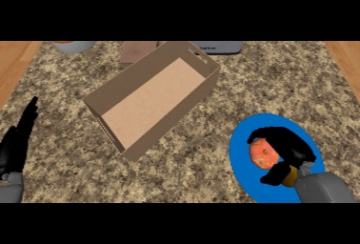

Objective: Pick the squash from the plate and place it in the cardboard box

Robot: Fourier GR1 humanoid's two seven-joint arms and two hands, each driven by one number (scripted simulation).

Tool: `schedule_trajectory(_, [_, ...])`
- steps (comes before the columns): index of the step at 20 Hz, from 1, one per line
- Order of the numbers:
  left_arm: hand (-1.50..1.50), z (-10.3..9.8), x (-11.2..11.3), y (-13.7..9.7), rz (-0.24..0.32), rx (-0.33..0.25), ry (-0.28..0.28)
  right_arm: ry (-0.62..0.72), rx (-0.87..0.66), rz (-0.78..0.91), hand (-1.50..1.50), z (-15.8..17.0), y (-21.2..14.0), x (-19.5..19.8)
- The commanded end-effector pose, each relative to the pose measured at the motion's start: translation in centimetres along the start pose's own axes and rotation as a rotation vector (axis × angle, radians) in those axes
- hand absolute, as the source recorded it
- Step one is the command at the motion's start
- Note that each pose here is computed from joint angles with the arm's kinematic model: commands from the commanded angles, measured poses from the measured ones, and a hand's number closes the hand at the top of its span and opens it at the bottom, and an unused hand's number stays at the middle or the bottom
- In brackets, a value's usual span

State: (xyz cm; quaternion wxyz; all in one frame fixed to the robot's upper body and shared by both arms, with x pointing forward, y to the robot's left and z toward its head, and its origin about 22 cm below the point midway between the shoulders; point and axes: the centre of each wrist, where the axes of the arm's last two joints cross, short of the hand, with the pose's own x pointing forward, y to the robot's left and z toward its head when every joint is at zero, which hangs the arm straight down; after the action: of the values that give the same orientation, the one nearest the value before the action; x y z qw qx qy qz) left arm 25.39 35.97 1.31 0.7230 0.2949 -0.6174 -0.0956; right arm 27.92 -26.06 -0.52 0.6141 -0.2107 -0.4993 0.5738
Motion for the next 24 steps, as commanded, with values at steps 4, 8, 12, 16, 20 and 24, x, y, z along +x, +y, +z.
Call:
schedule_trajectory(4, [0.0, -0.7, -0.4, -0.6, 0.003, 0.003, 0.007, 0.001, -0.161, 0.093, 1.5, -2.2, 0.5, 1.1])
schedule_trajectory(8, [0.0, -1.3, -0.7, -0.9, 0.014, 0.012, -0.002, 0.009, -0.289, 0.128, 1.5, -1.1, -1.3, 2.2])
schedule_trajectory(12, [0.0, 0.6, 0.0, -0.8, 0.014, 0.003, 0.0, 0.084, -0.342, 0.106, 1.5, -1.5, -1.2, 1.3])
schedule_trajectory(16, [0.0, 0.1, 0.2, 0.3, 0.008, 0.01, 0.002, 0.15, -0.436, 0.182, 1.5, -2.5, -3.7, 4.6])
schedule_trajectory(20, [0.0, 0.2, 0.6, -1.1, 0.002, -0.006, 0.008, 0.107, -0.543, 0.186, 1.5, -1.2, -6.5, 6.0])
schedule_trajectory(24, [0.0, -0.1, -0.8, 0.4, 0.007, 0.015, 0.014, -0.072, -0.733, 0.199, 1.5, 1.4, -10.3, 9.1])
